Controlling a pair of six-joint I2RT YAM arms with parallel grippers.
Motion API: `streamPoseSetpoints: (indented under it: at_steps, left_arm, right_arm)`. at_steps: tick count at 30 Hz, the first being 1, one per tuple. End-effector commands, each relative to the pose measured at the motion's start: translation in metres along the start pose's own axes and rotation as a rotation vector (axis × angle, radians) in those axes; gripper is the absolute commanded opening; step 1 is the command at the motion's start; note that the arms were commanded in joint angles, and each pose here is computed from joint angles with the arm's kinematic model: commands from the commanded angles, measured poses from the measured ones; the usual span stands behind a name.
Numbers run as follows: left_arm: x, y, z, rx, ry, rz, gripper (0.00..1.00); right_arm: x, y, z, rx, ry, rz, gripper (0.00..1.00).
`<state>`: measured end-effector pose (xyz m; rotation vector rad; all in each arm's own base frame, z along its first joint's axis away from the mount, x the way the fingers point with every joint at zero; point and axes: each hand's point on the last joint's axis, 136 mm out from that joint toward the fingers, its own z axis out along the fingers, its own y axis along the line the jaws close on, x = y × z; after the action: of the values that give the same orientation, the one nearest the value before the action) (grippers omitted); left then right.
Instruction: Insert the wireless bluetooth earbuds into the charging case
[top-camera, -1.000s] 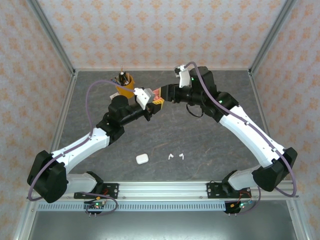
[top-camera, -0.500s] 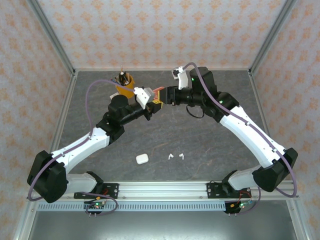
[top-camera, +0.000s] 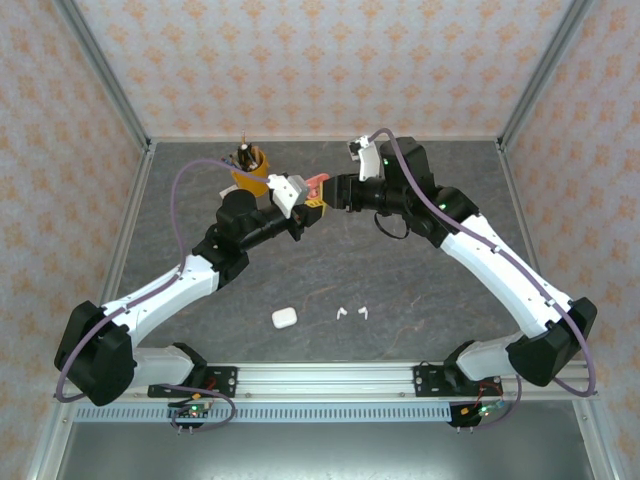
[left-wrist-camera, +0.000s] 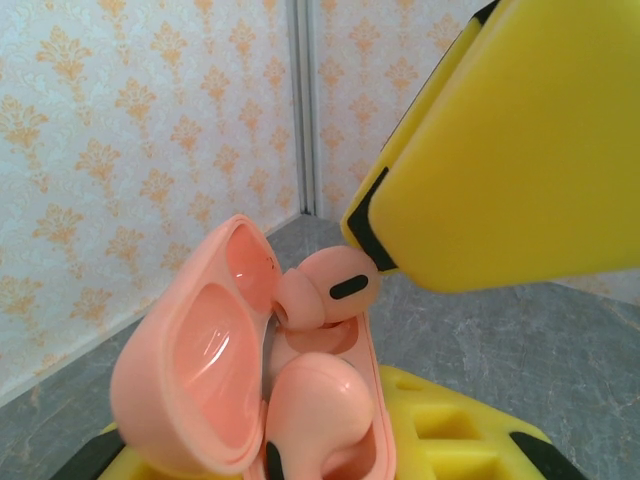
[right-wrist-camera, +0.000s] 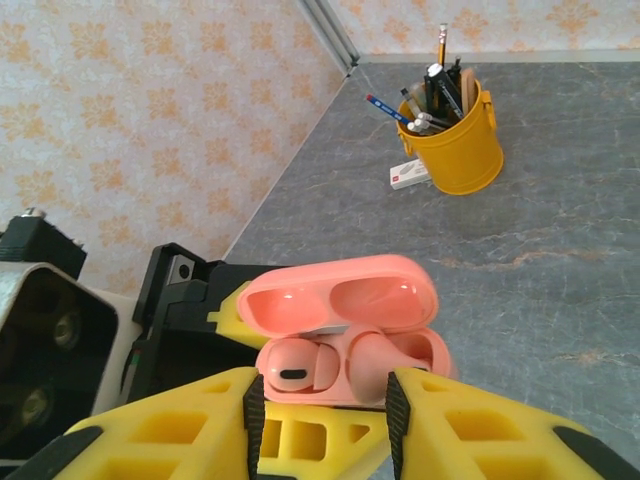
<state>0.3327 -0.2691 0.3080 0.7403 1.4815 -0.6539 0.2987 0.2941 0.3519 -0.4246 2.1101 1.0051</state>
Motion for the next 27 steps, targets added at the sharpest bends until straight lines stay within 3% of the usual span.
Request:
streamPoseSetpoints:
  at_steps: [1, 16, 27]
  left_arm:
    - [-0.032, -0.007, -0.002, 0.029, -0.082, 0.029, 0.00]
    - [-0.032, -0.008, -0.001, 0.036, -0.089, 0.019, 0.00]
    - [-0.030, -0.008, -0.001, 0.035, -0.088, 0.019, 0.00]
  right_arm:
    - [-0.012, 0.003, 0.001, 0.003, -0.017, -0.013, 0.39]
    - [-0.016, 0.001, 0.016, 0.004, 0.009, -0.018, 0.39]
    - [-0.016, -0.004, -0.021, 0.072, -0.071, -0.036, 0.39]
